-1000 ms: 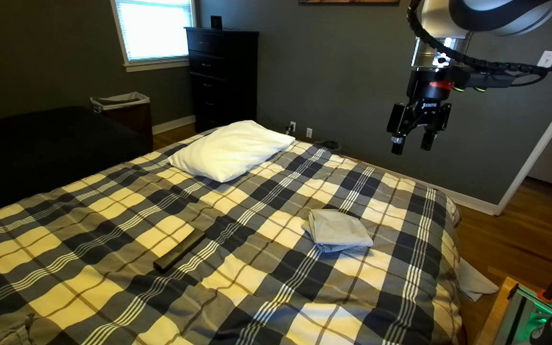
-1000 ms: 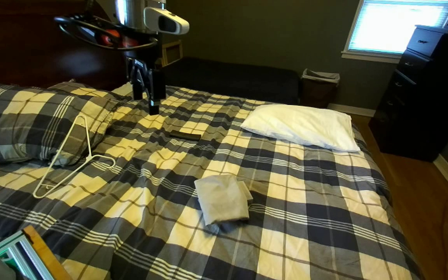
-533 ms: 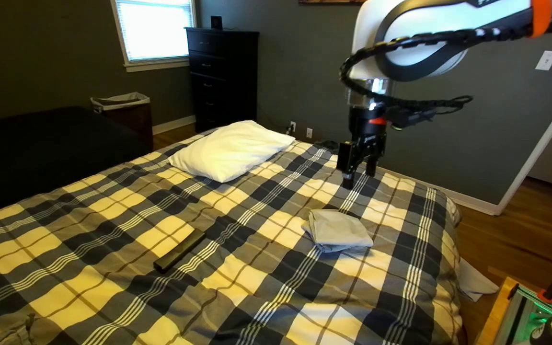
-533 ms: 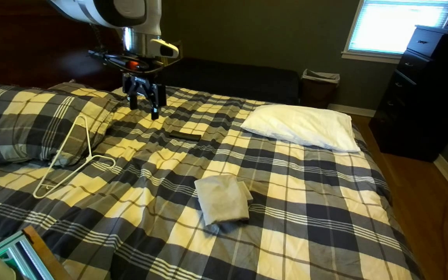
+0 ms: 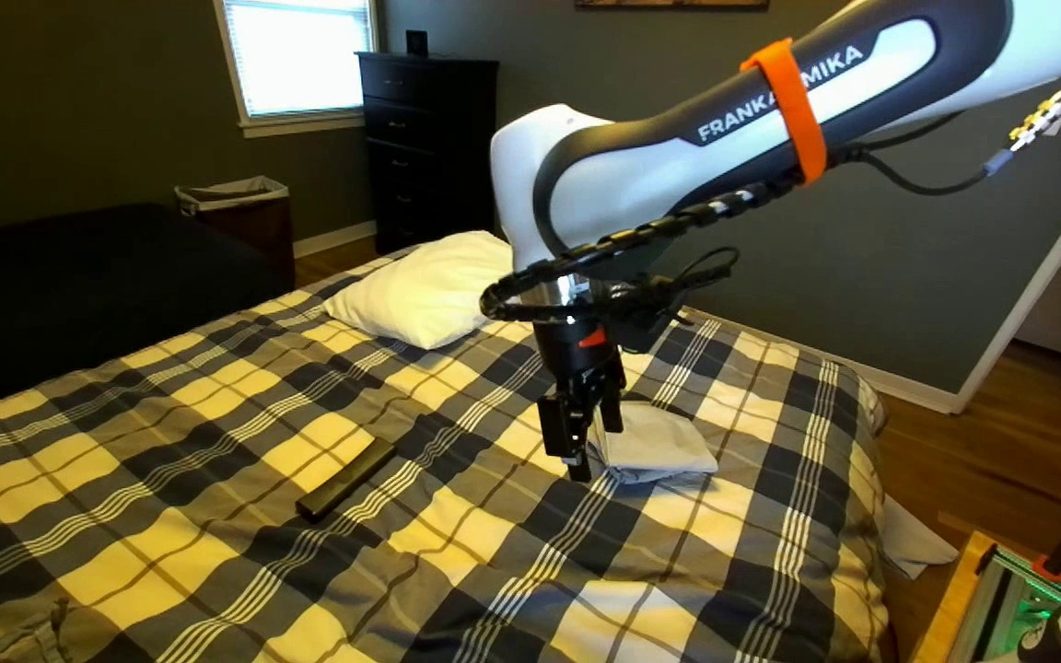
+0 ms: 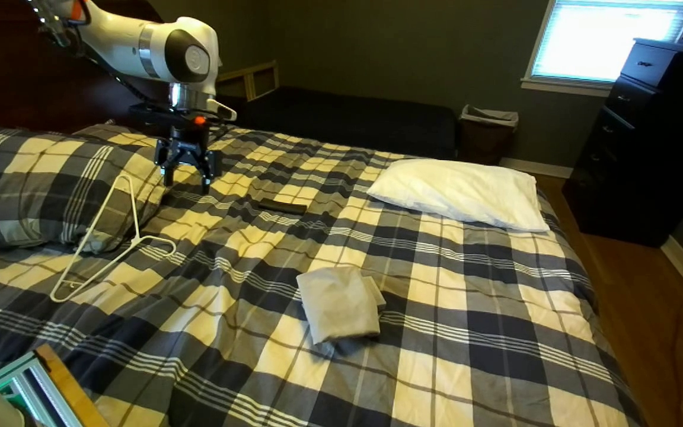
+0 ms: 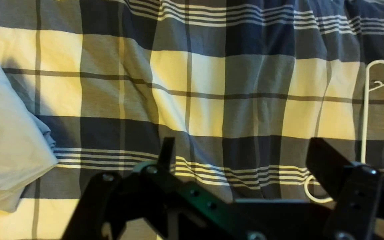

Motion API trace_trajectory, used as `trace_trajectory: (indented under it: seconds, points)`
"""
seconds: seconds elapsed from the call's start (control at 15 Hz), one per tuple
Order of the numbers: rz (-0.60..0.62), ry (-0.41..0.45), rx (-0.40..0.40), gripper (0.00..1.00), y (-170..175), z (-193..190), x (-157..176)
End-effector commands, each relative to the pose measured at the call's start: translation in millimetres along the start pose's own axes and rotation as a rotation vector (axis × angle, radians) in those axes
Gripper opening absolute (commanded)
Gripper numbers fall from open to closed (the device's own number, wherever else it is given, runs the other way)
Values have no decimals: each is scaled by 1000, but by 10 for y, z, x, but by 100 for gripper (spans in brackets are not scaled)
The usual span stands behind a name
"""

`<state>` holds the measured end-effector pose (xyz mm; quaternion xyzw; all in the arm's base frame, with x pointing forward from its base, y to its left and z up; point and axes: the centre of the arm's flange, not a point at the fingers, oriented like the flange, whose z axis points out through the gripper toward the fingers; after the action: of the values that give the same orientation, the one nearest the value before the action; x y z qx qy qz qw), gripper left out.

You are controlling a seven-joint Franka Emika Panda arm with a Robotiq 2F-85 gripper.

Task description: Put the hanger on the grey thing

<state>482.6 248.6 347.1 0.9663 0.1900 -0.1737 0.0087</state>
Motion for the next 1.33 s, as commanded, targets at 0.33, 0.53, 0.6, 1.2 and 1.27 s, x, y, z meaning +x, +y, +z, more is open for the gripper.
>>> trace_trajectory:
  seconds: [0.33, 0.53, 0.6, 1.2, 1.27]
  points:
    - [-268, -1, -8, 100, -339, 425, 561]
    - [-429, 11, 24, 100, -805, 945, 918]
    - [-484, 16, 33, 100, -951, 1082, 1029]
    - [-658, -26, 23, 100, -1464, 1734, 1366]
    - [-679, -38, 32, 100, -1476, 1778, 1427]
